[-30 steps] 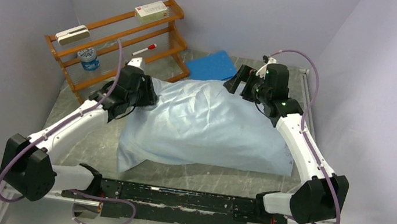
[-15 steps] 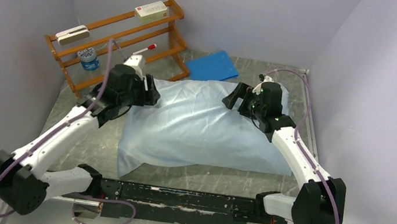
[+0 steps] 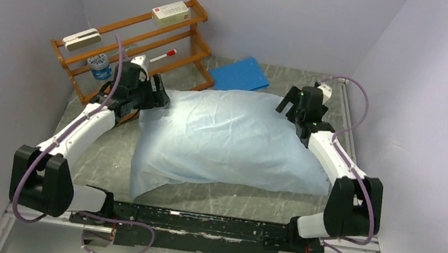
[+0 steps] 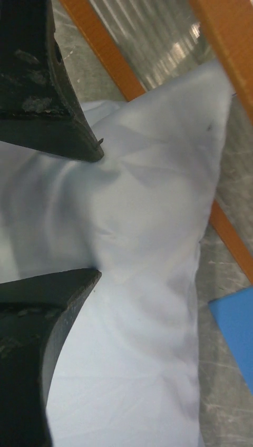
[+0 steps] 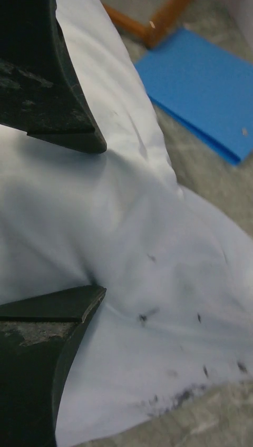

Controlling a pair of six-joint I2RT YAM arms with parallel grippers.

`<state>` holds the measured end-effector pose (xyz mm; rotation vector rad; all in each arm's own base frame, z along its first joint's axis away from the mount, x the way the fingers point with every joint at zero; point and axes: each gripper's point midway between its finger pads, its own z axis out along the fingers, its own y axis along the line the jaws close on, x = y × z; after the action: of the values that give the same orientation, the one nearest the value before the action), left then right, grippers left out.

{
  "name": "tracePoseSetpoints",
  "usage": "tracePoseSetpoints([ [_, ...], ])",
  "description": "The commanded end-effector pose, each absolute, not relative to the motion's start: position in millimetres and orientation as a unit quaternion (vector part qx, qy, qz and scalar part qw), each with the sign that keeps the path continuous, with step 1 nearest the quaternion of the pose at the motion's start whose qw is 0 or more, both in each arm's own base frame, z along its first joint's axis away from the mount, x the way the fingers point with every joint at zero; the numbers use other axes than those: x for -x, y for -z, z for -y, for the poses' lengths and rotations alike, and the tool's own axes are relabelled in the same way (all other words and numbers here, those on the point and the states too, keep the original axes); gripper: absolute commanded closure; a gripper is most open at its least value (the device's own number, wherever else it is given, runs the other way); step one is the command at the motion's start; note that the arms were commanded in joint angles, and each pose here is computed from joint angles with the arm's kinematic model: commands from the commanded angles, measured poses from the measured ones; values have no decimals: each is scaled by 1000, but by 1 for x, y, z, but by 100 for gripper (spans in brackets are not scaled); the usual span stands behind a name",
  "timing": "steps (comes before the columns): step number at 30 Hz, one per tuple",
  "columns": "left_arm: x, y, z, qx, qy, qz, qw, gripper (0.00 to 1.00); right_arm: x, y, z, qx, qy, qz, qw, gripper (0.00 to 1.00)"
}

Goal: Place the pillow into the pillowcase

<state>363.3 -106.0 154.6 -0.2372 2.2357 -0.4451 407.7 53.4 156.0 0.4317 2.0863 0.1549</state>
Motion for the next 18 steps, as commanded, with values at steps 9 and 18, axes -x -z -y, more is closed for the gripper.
tracePoseSetpoints([
  [9,-342,-226,109,7,177,-886,430,3,-429,-192,-5,-208,41,-849,484,0],
  [18,-312,-276,119,-71,200,-856,471,3,-387,-241,-113,-123,-44,-849,512,0],
])
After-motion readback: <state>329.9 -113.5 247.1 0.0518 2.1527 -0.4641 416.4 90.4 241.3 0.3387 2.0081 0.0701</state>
